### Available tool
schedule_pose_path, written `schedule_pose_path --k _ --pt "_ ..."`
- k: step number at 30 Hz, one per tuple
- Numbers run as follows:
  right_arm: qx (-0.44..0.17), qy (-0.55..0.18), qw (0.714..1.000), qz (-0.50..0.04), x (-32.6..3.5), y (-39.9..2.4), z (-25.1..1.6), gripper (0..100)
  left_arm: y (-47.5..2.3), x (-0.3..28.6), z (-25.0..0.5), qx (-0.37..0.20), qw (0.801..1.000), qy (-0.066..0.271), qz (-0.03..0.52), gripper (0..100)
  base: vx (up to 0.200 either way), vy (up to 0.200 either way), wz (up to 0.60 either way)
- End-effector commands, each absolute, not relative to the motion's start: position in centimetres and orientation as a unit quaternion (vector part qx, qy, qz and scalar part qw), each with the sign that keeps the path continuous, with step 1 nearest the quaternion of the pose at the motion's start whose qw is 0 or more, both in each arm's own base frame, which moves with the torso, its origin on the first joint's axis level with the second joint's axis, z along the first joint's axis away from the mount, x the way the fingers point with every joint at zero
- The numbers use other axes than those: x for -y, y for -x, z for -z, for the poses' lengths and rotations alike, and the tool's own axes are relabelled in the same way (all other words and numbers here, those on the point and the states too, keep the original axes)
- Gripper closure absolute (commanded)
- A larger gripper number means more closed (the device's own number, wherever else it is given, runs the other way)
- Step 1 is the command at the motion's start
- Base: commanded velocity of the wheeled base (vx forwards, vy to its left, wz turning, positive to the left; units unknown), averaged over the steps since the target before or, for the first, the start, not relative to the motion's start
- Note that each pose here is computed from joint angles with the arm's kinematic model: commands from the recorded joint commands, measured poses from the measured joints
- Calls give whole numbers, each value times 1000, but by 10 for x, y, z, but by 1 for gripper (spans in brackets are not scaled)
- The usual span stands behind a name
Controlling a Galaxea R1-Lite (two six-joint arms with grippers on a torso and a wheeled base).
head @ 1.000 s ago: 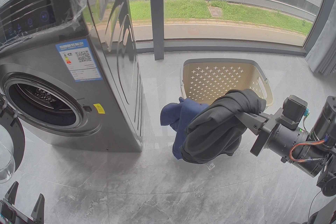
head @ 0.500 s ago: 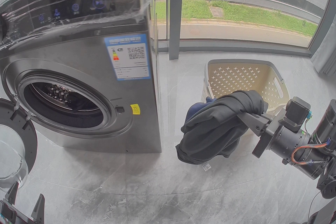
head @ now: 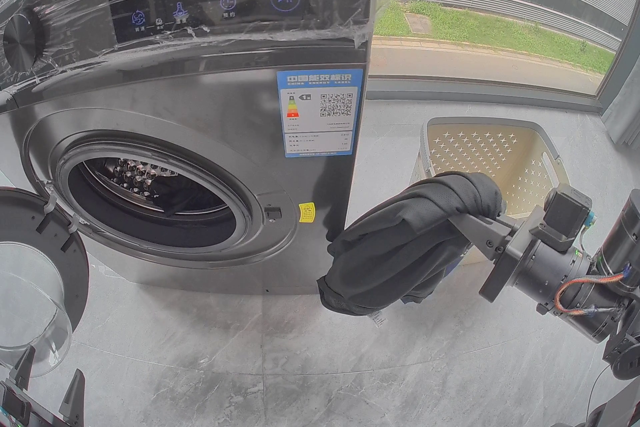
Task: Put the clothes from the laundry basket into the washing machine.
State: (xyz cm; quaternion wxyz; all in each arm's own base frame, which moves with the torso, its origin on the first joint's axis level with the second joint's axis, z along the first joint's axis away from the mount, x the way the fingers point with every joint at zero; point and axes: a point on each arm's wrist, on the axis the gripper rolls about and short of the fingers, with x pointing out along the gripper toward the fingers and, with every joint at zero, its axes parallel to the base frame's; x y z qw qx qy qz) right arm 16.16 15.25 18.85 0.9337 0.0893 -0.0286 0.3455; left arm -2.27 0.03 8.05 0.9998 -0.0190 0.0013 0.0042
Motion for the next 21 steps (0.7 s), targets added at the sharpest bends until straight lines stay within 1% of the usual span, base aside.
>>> schedule_pose_path --k 1,9,21 --pt "26 -89 934 -346 -153 -161 -187 100 22 0 -76 -5 1000 19 -5 0 -200 0 0" --pt "26 -89 934 -346 -152 -162 -187 100 22 0 -76 -5 1000 19 -5 0 -200 0 0" --pt "25 -89 934 -346 -152 -162 -187 100 22 0 -76 -5 1000 19 -5 0 0 0 0"
